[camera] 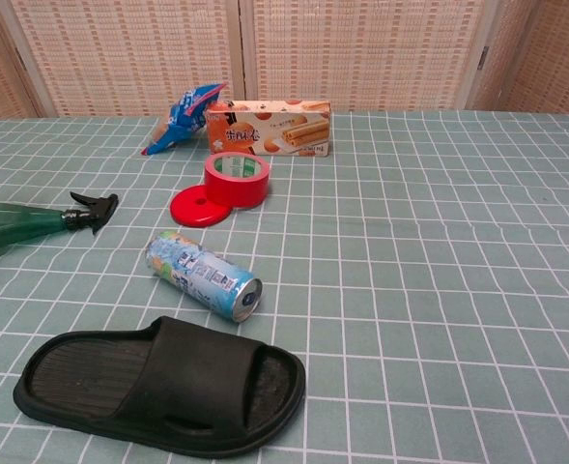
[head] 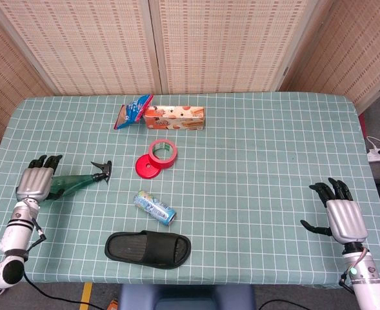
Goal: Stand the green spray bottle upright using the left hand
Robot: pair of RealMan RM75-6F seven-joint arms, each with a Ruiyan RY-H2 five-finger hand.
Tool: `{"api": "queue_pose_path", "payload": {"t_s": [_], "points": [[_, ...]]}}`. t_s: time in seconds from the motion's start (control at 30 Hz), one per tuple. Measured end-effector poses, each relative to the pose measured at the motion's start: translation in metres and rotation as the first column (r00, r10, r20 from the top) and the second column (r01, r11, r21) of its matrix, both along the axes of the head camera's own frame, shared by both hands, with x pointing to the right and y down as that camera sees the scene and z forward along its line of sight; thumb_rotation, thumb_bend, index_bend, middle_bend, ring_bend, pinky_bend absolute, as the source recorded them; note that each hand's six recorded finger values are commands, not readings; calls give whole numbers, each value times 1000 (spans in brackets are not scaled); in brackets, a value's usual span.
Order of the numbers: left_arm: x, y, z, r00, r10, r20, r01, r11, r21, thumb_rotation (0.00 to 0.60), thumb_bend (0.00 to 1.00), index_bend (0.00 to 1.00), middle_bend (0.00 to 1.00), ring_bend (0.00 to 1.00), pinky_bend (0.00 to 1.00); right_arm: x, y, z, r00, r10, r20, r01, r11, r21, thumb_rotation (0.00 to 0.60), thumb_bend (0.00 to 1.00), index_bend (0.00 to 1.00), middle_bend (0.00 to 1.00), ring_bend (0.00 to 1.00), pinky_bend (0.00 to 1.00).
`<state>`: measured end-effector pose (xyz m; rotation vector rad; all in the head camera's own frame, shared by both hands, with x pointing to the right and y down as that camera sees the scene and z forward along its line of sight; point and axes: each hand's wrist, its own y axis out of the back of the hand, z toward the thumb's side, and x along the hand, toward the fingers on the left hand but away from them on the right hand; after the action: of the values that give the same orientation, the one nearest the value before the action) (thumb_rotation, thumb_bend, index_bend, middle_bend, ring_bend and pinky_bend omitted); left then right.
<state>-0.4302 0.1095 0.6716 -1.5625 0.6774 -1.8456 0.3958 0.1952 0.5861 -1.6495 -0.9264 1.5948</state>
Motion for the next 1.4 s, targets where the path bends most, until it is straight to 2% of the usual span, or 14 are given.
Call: {"api": "queue_pose_path", "payload": {"t_s": [0.17,0.5,0.73,0.87,1.17,1.4], "points": [[1,0,17,999,-30,14,31,999,-42,600,269,37,110,0,127,0,0,0,1000,2,6,-2,1000,-7,600,92,217,158,0,0],[6,-9,36,998,-58,37,60,996,-59,600,274,97,135,0,130,1,0,0,1000,1,7,-1,1000,-19,600,93,221,158,0,0],[1,-8,42,992,-93,82,101,990,-103,600,273,207,88,0,116,1,0,0,1000,5,2,-5,1000,-21,600,92,227,158,0,0],[1,-8,44,991,-83,108,96,987,-127,600,273,208,82,0,113,1,-1,1,1000,5,-1,-5,1000,-22,600,93,228,158,0,0],[-1,-4,55,987,-123,108,140,976,-168,600,265,212,79,0,112,1,-1,1,1000,4,-6,-5,1000,-23,600,92,229,158,0,0],[4,-11,62,986,-118,119,138,974,-180,600,263,232,81,0,113,2,-1,1,1000,6,-12,-7,1000,-20,600,92,229,158,0,0]]}}
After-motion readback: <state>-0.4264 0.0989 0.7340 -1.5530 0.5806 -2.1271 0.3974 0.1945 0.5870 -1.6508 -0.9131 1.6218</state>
